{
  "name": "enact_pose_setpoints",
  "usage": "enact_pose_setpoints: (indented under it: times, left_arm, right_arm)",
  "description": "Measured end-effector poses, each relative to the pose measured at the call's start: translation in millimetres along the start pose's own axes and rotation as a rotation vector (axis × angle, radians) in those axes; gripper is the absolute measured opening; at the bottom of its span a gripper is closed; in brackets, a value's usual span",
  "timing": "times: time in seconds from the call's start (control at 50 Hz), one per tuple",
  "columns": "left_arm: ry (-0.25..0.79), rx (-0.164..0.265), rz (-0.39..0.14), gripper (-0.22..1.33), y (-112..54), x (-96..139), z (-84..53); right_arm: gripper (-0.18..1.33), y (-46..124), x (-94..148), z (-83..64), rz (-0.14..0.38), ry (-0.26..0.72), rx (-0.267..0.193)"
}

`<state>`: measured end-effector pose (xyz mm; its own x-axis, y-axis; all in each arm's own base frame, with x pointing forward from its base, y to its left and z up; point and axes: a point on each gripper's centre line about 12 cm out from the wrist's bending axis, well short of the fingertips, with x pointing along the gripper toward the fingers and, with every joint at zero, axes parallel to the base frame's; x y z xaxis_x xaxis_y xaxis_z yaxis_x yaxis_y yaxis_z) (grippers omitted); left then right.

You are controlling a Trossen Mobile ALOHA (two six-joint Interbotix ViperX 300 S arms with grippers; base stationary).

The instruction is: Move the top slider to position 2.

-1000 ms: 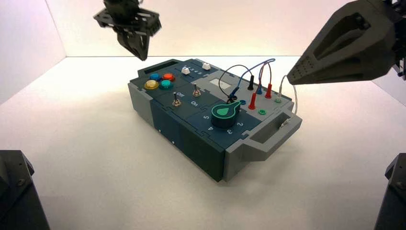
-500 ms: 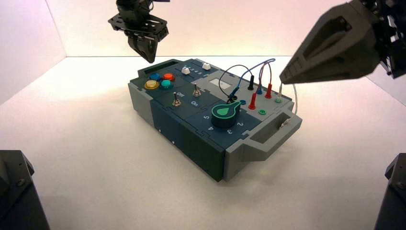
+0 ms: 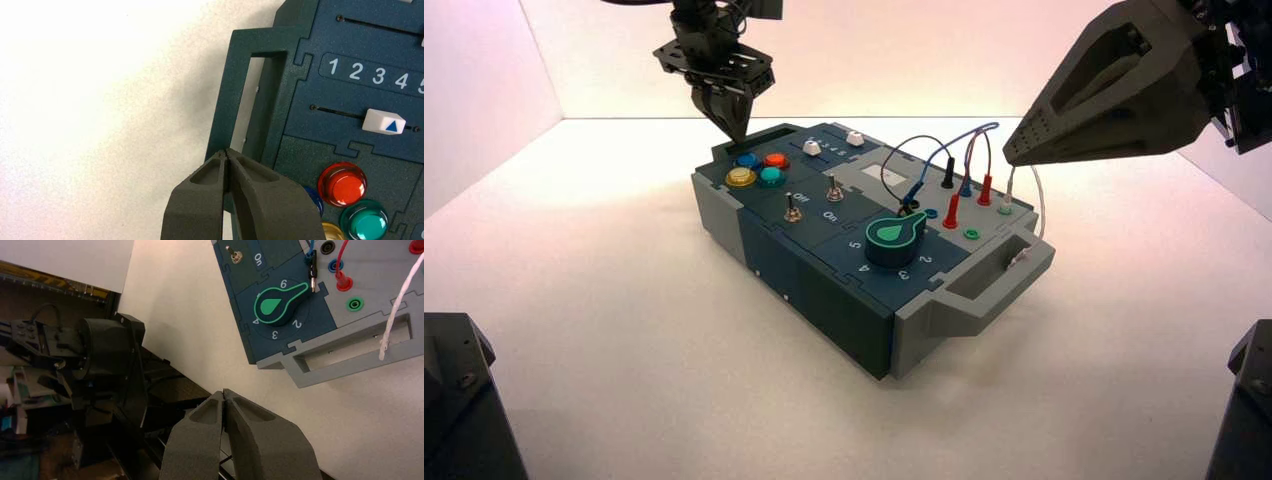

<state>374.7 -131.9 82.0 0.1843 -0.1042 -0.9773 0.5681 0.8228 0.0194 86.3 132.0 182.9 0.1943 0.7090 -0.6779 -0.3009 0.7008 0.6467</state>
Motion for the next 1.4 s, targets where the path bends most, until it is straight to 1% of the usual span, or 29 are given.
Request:
enact_pose_setpoints:
  times: [0.1,0.12,0.14,0.2,0.32,0.34,0.54,0.74,0.9,0.94,0.98,1.0,1.08,1.22,1.32,1.4]
  left_arm:
    - [0.018,0.000,-0.005,-0.17,-0.7,-0.4,-4.7]
    - [0.037,-0.001,-0.010,-0.16,-2.2,1.9,-10.2]
    - [0.042,-0.001,-0.013,-0.17,-3.4,3.0,-12.2]
    - [0.053,0.011,-0.016,-0.17,-5.5,3.7,-15.6]
    - [0.063,0.001,-0.018,-0.17,-6.4,2.1,-22.8]
    - [0.070,0.002,-0.019,-0.16,-7.4,1.6,-26.7]
    - [0.089,0.003,-0.023,-0.16,-9.0,0.1,-34.9]
    - [0.121,0.015,-0.032,-0.16,-17.2,-2.5,-46.4]
    - [0.152,0.041,-0.045,-0.16,-31.2,-4.2,-54.4]
    - [0.161,0.046,-0.049,-0.16,-37.6,-4.6,-56.9]
    - [0.169,0.068,-0.053,-0.16,-47.3,-5.5,-59.5]
    - [0.169,0.068,-0.053,-0.16,-47.3,-5.5,-59.5]
    - [0.177,0.095,-0.058,-0.16,-59.7,-6.7,-63.2]
    - [0.188,0.126,-0.066,-0.16,-77.3,-8.3,-68.3]
    - [0.198,0.143,-0.069,-0.16,-83.9,-7.6,-72.2]
    - [0.200,0.146,-0.071,-0.16,-86.1,-8.7,-73.8]
  right_arm:
    - [-0.14,-0.8,0.2,0.2,-0.007,0.000,-0.006]
    - [-0.14,-1.0,0.1,0.3,-0.007,-0.001,-0.005]
    - [-0.14,-0.7,0.0,0.5,-0.008,-0.001,-0.011]
    - [-0.14,-0.8,-0.3,1.1,-0.011,-0.003,-0.014]
    - [-0.14,-0.6,-0.7,2.1,-0.014,-0.007,-0.021]
    - [-0.14,0.0,-1.2,3.1,-0.015,-0.011,-0.025]
    - [-0.14,3.8,-3.9,8.0,-0.015,-0.026,-0.045]
    - [-0.14,4.4,-4.7,10.5,-0.025,-0.031,-0.061]
    - [-0.14,1.8,-2.3,10.5,-0.042,-0.018,-0.064]
    - [-0.14,1.0,-1.4,10.3,-0.047,-0.012,-0.065]
    - [-0.14,0.5,-0.8,10.4,-0.050,-0.010,-0.064]
    - [-0.14,0.3,-0.9,10.6,-0.051,-0.011,-0.063]
    - [-0.14,0.4,-0.8,10.4,-0.051,-0.010,-0.064]
    - [-0.14,0.1,-0.6,10.6,-0.052,-0.009,-0.064]
    - [-0.14,0.1,-0.6,10.4,-0.053,-0.008,-0.065]
    - [-0.14,0.3,-0.6,10.4,-0.052,-0.008,-0.063]
